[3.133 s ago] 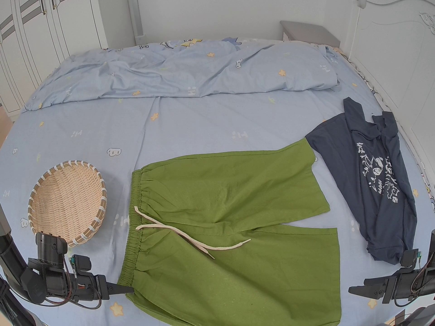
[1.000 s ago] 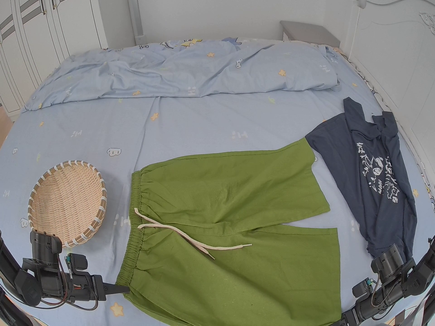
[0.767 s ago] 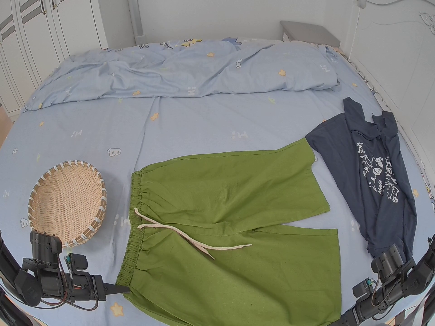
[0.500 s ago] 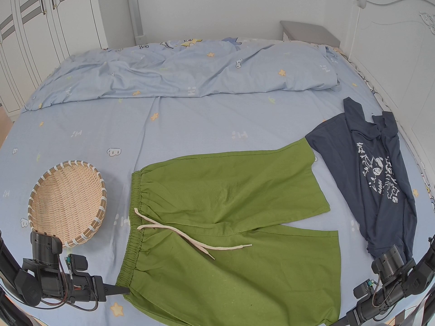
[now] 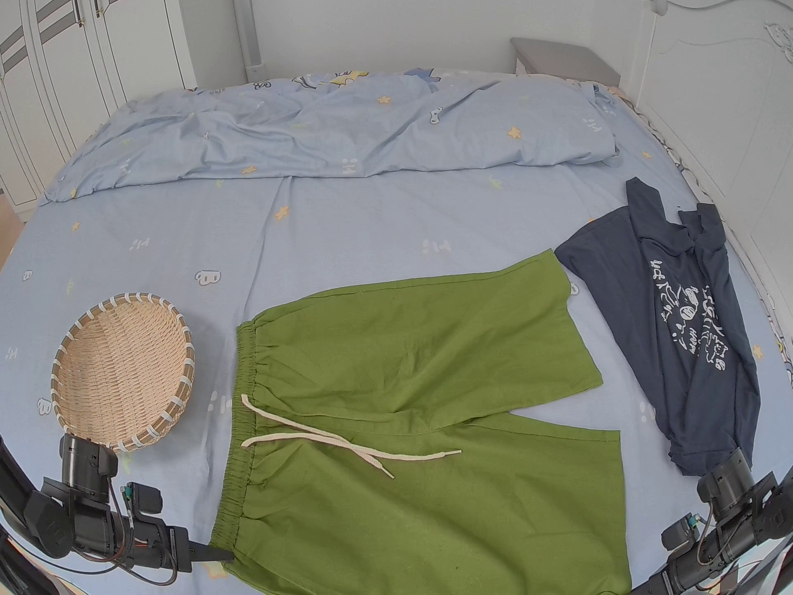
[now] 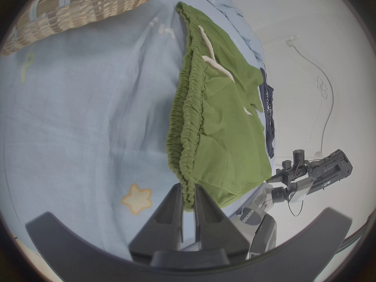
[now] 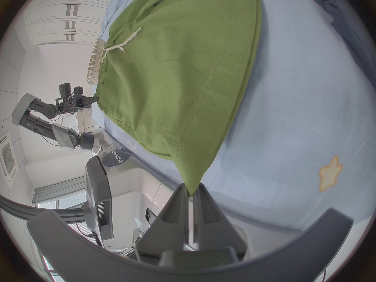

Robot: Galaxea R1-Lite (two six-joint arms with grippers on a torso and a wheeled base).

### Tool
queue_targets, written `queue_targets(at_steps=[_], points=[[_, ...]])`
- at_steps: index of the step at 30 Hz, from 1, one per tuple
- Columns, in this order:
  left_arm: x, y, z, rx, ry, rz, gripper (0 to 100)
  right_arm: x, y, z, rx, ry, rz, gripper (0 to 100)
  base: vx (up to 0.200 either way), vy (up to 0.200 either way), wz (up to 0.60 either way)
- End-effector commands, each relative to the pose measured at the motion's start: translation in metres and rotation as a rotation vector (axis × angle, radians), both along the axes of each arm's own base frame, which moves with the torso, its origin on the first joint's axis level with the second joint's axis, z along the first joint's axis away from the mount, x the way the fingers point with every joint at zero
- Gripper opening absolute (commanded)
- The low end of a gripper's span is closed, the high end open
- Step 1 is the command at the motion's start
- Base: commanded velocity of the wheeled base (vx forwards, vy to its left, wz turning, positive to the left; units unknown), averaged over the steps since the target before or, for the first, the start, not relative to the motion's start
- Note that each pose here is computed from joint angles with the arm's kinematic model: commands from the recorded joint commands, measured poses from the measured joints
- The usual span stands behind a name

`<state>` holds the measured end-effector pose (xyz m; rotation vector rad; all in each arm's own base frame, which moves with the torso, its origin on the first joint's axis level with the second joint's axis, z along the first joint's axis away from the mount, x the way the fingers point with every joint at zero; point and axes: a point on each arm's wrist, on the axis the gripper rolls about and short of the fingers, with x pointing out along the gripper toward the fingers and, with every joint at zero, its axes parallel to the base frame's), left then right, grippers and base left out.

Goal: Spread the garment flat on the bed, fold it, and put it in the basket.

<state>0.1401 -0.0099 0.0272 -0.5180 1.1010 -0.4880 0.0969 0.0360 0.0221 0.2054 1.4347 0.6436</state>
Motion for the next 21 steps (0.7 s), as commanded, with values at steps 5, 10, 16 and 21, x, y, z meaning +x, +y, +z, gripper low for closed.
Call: queue_targets(at_steps=[5,10,16,21], points=[[-0.022,0.002,0.007,0.026,0.021,-0.02,0,-0.02,-0.004,0.012,0.007,-0.045,0.035,0,0.0,0.0,0.0],[-0.032,0.002,0.006,0.049,0.048,-0.069,0,-0.022,-0.002,0.012,0.004,-0.034,0.066,0,0.0,0.0,0.0],[-0.03,0.002,0.007,0.075,0.04,-0.081,0,-0.015,-0.003,0.016,0.02,-0.095,0.025,0,0.0,0.0,0.0],[-0.024,0.003,0.013,0.069,0.007,-0.059,0,0.001,-0.008,0.034,0.052,-0.24,-0.059,0,0.0,0.0,0.0]])
